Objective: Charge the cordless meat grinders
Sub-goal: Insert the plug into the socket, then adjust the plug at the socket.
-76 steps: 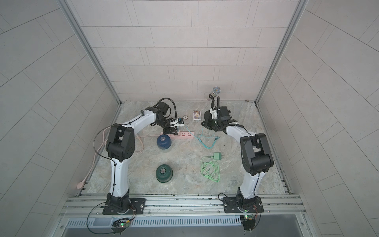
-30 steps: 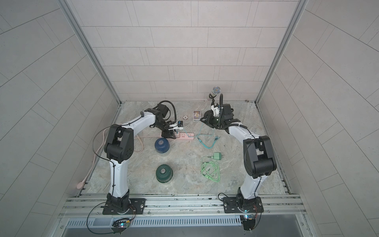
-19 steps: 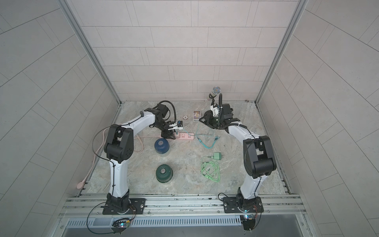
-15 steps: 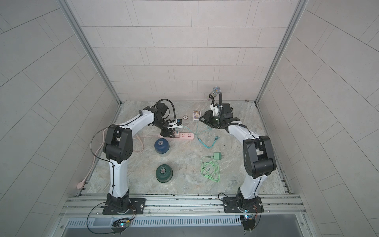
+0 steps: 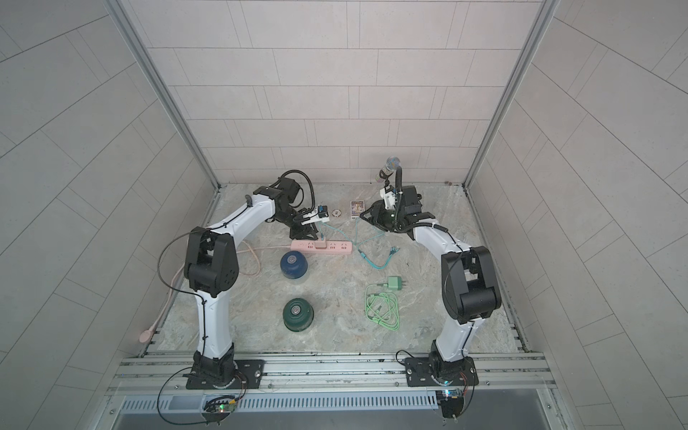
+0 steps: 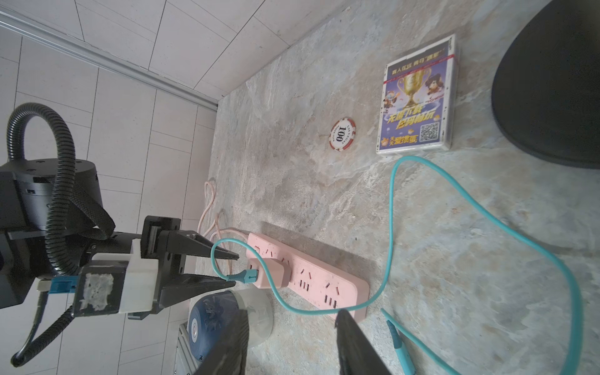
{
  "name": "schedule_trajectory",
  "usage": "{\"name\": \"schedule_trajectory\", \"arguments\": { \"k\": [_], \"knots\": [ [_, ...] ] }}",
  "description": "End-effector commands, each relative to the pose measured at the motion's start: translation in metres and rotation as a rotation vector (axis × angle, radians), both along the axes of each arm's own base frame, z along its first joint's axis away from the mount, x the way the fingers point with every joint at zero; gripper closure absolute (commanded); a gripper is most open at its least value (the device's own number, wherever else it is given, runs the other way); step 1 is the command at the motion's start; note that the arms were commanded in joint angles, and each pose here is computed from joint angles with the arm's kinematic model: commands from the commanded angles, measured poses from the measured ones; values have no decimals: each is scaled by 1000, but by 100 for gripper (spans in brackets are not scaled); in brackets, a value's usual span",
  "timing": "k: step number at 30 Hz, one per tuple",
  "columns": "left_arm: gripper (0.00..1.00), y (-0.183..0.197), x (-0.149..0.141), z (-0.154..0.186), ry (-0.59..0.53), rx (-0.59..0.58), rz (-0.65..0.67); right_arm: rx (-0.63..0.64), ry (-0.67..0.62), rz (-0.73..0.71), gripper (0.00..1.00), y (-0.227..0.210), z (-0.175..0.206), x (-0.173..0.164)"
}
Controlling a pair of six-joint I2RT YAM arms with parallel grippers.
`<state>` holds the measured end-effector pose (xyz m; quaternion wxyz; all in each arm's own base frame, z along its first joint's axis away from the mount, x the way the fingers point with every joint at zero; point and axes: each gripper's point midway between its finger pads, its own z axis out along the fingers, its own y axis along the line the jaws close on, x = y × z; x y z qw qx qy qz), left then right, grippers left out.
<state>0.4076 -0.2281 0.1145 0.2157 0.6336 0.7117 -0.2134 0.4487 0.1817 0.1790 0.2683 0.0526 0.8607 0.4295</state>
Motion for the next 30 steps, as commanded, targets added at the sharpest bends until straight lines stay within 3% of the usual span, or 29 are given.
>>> {"name": "schedule_trajectory", "arguments": {
  "k": [1,15,30],
  "knots": [
    [70,-8,0,1,18,-28,-12,5,-5,15,56,4,2,2],
    [76,-2,-17,-41,61,92,-45,7,3,18,59,5,-2,1],
    [79,9,-51,-56,96,134,-97,7,4,14,63,5,-7,3]
  ]
}}
